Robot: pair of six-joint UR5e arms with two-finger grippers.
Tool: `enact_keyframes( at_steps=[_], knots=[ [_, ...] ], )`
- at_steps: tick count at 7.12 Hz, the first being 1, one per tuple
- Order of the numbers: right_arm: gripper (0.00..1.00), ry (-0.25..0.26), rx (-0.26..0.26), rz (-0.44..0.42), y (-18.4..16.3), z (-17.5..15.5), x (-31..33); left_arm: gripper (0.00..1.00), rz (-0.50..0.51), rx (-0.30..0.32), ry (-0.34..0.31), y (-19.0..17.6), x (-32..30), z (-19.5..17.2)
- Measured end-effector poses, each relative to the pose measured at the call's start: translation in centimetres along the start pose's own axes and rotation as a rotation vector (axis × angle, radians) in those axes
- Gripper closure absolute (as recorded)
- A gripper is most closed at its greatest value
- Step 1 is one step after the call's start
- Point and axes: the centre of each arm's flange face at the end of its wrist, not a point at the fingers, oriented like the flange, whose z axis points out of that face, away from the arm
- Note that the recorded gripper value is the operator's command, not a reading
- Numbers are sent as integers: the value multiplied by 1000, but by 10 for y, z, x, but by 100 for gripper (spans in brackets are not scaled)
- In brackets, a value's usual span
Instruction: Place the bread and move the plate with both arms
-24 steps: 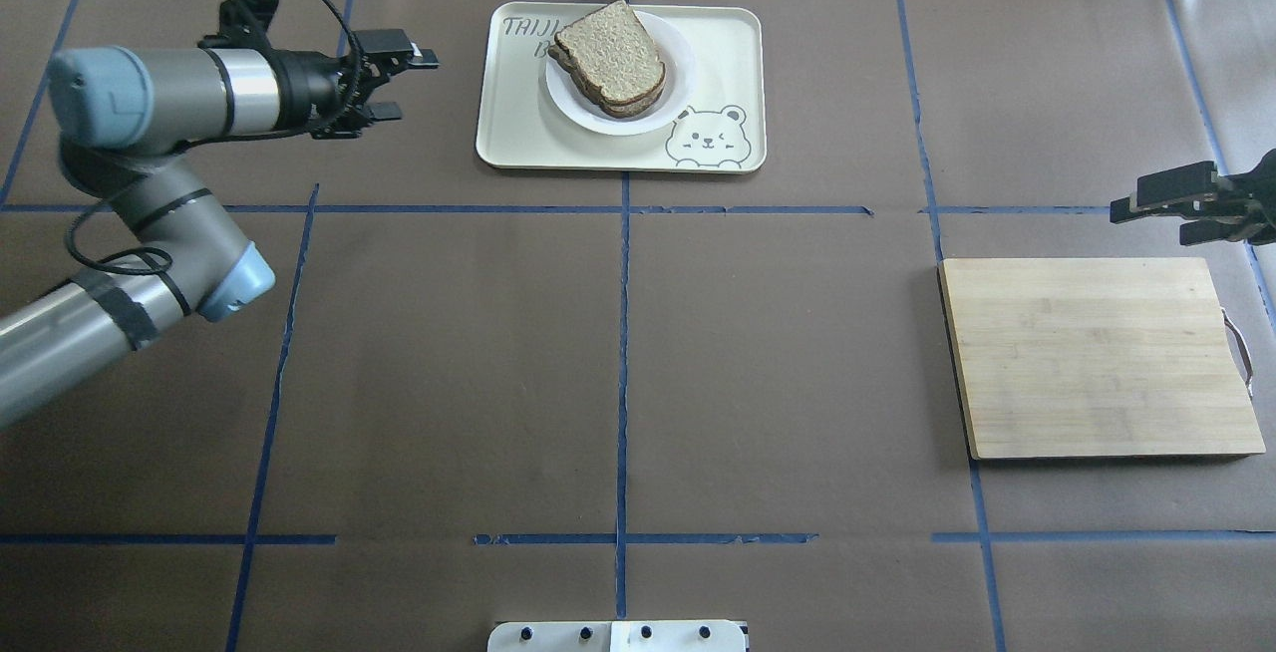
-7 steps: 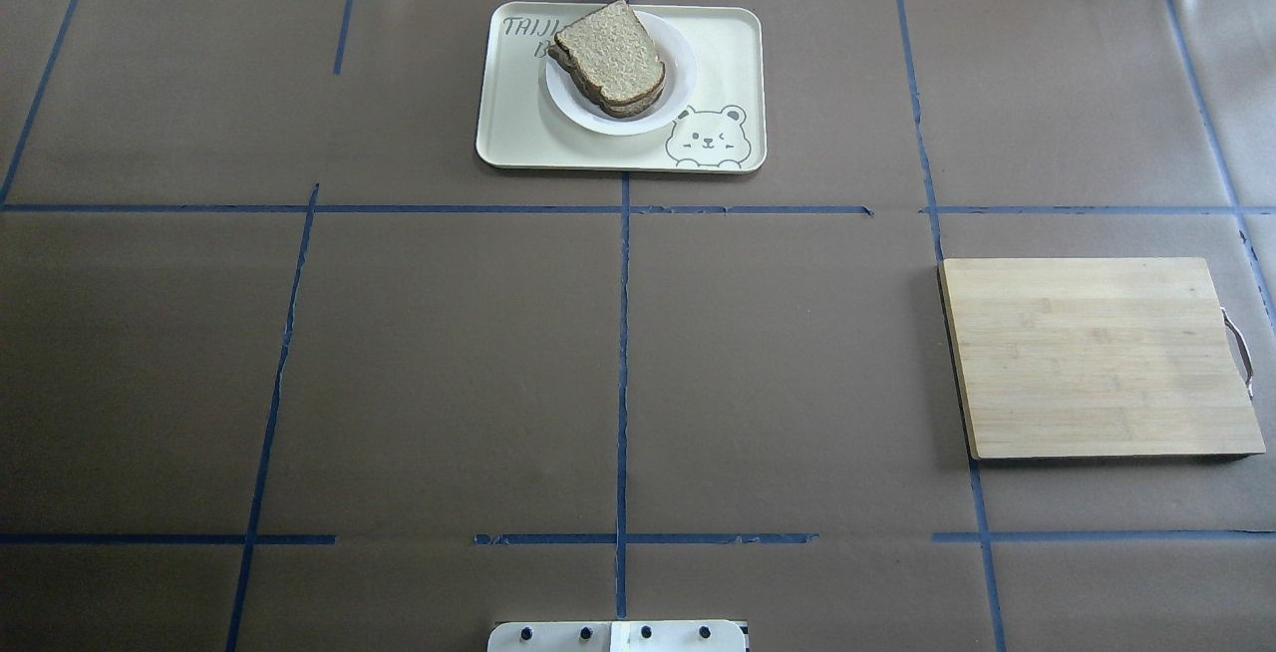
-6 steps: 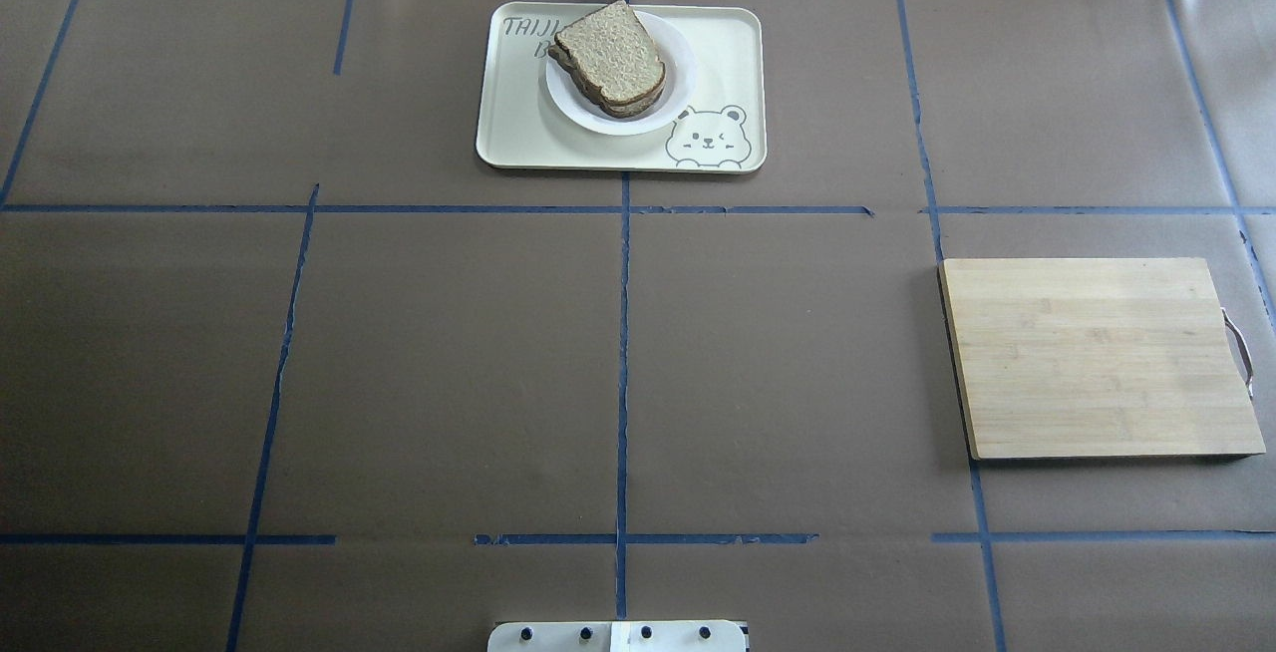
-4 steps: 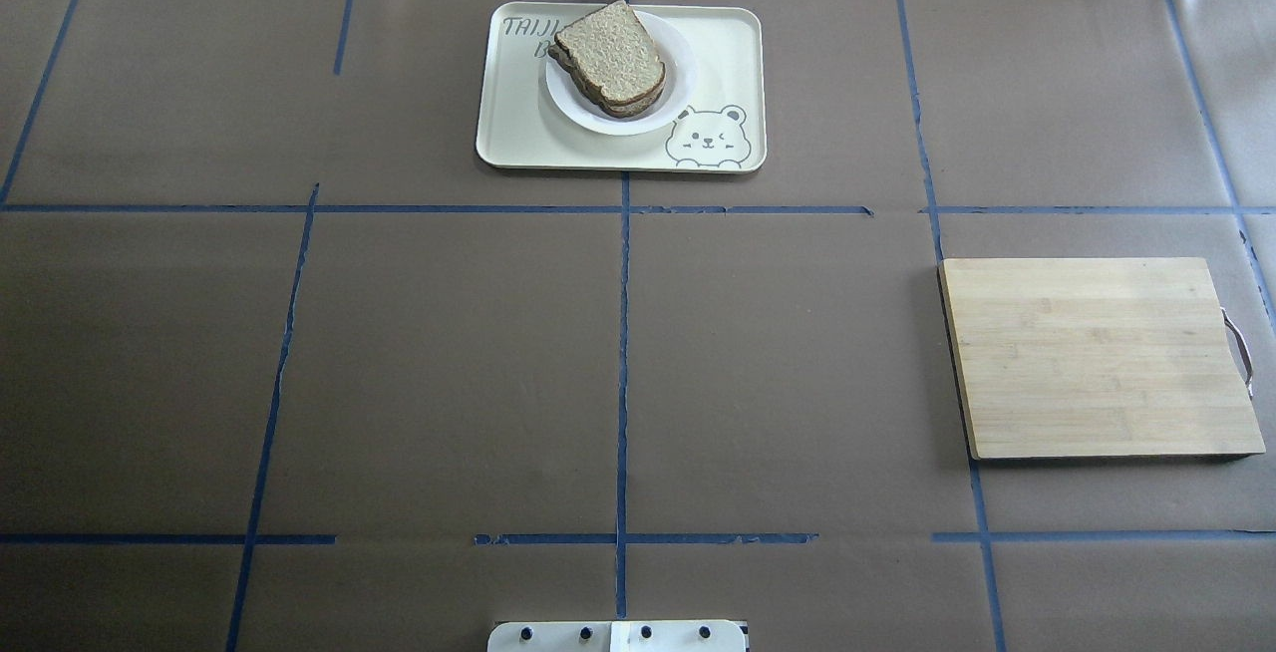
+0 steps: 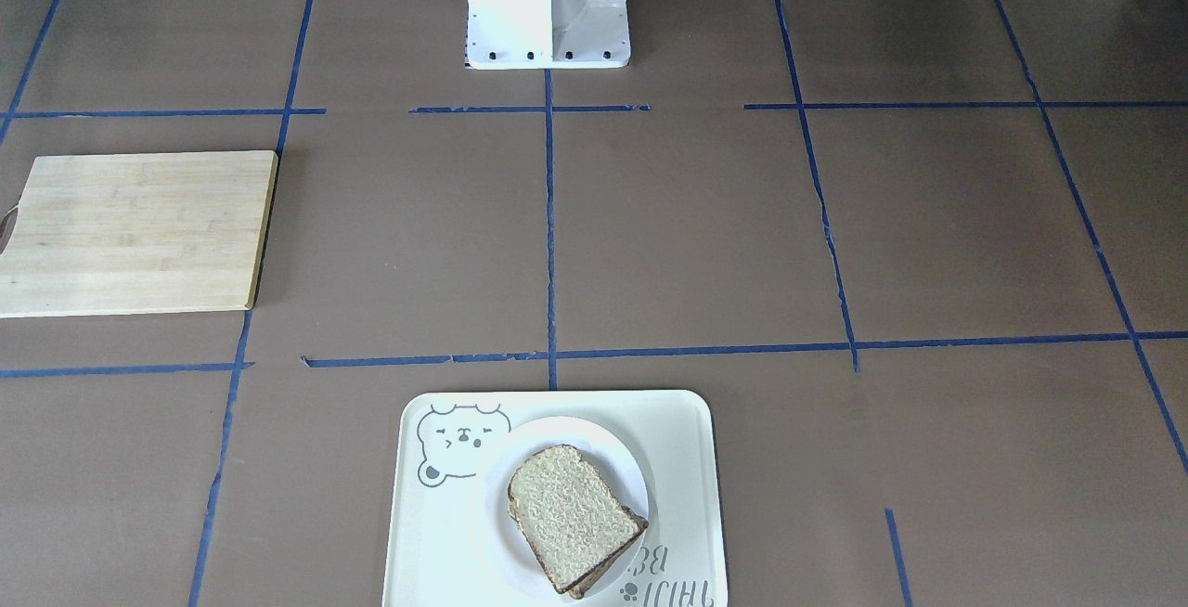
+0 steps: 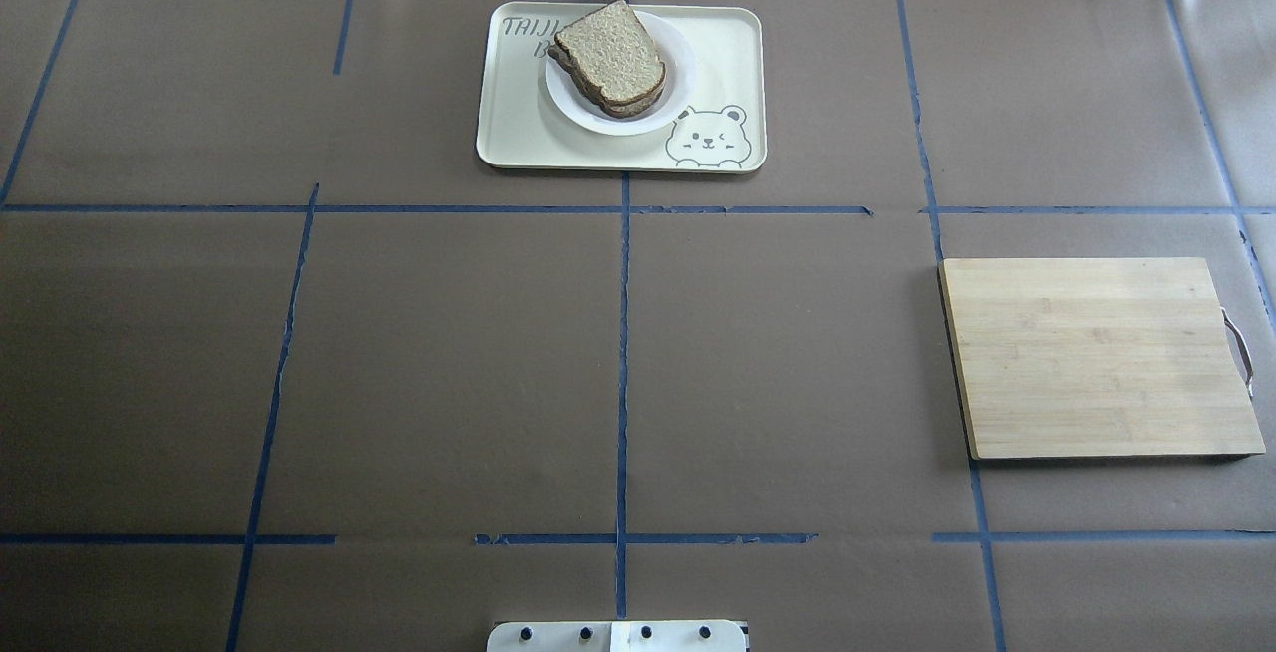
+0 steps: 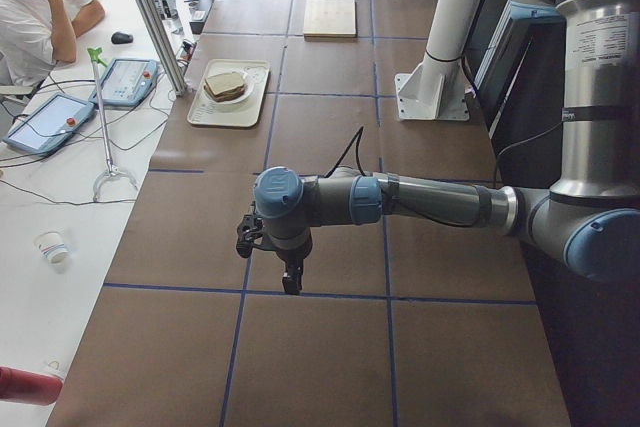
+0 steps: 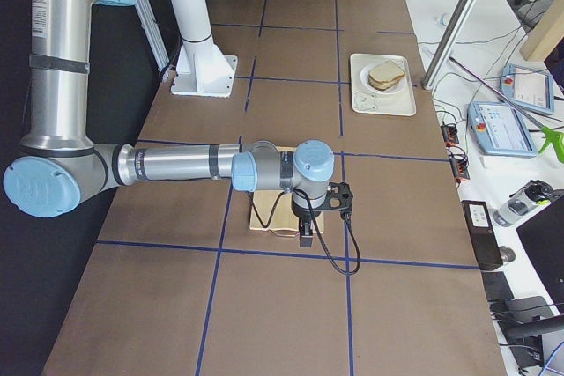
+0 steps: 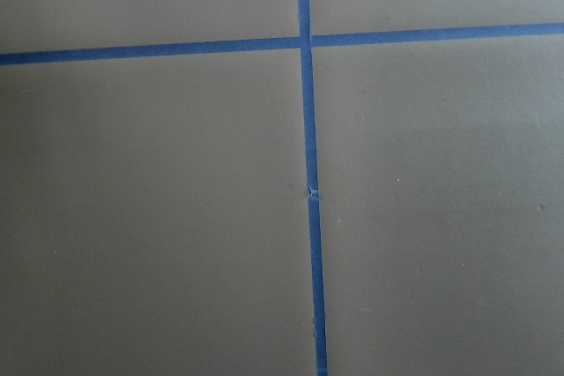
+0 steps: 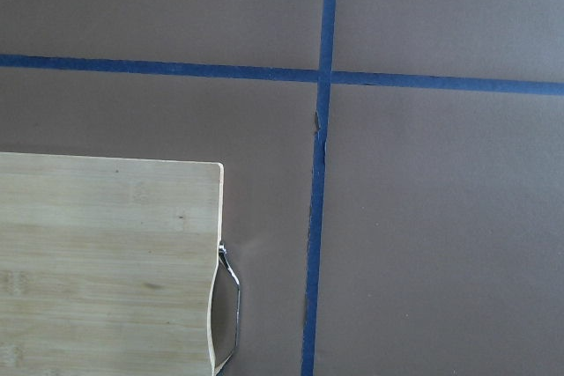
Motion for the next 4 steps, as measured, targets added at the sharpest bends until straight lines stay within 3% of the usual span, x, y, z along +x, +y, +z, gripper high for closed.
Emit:
enact_keyframes(
  at_steps=[2, 4],
  knots=[
    [0, 6, 3, -1, 1, -1, 0, 0, 6, 2, 0, -5, 1, 0],
    [0, -37, -7, 8, 17, 2, 0, 0, 29, 24, -3, -6, 1, -1]
  ],
)
